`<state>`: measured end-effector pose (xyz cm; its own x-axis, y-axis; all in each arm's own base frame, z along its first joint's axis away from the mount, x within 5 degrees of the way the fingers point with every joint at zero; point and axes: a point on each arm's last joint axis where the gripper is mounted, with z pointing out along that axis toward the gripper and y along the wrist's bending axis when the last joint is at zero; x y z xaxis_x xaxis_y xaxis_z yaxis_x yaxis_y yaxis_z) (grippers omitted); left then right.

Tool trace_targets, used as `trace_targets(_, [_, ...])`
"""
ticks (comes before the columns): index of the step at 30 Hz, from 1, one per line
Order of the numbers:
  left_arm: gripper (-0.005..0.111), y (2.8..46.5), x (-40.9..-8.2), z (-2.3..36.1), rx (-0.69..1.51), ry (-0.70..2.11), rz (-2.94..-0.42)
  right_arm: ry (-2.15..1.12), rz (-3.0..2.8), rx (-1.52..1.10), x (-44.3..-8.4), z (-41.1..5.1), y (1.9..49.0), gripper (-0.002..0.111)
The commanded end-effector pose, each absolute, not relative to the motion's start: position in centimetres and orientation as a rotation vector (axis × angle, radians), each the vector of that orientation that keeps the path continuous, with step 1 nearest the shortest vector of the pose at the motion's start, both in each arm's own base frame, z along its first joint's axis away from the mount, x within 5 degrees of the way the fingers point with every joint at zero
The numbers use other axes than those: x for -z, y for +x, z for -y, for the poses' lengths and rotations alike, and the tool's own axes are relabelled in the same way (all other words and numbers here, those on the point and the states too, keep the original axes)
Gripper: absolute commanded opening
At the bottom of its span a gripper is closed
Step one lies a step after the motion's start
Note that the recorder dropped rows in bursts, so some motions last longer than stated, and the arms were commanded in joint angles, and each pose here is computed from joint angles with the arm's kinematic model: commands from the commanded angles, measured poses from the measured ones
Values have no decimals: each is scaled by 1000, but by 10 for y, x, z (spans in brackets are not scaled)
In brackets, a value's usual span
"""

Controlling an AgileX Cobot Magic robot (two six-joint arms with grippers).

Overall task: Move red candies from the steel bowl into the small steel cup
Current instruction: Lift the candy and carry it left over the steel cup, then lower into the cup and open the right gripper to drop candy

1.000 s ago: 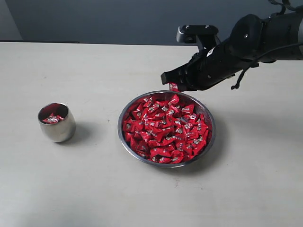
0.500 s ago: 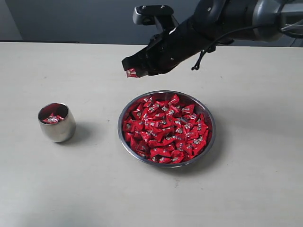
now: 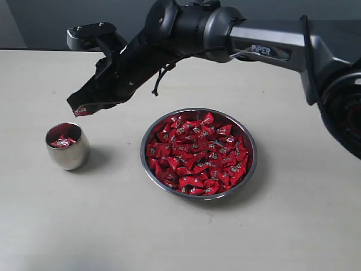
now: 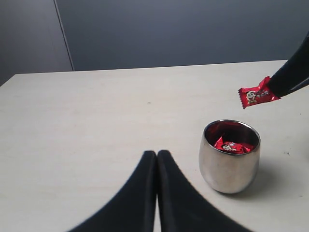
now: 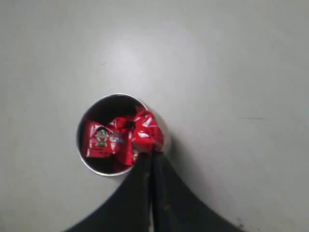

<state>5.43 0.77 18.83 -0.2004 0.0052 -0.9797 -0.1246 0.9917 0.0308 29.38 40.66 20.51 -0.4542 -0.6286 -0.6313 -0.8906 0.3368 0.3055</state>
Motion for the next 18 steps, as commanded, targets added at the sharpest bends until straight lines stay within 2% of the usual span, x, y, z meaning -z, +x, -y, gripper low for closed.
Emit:
trace_targets(1, [0,54,-187,-8,-114,-92,-1767,-1396,-2161,-914,-204,-425,287,-1])
trace_targets(18, [0,54,-187,-8,-114,-92,-1767,-1449,-2150,-914,-186,-444,279,-1])
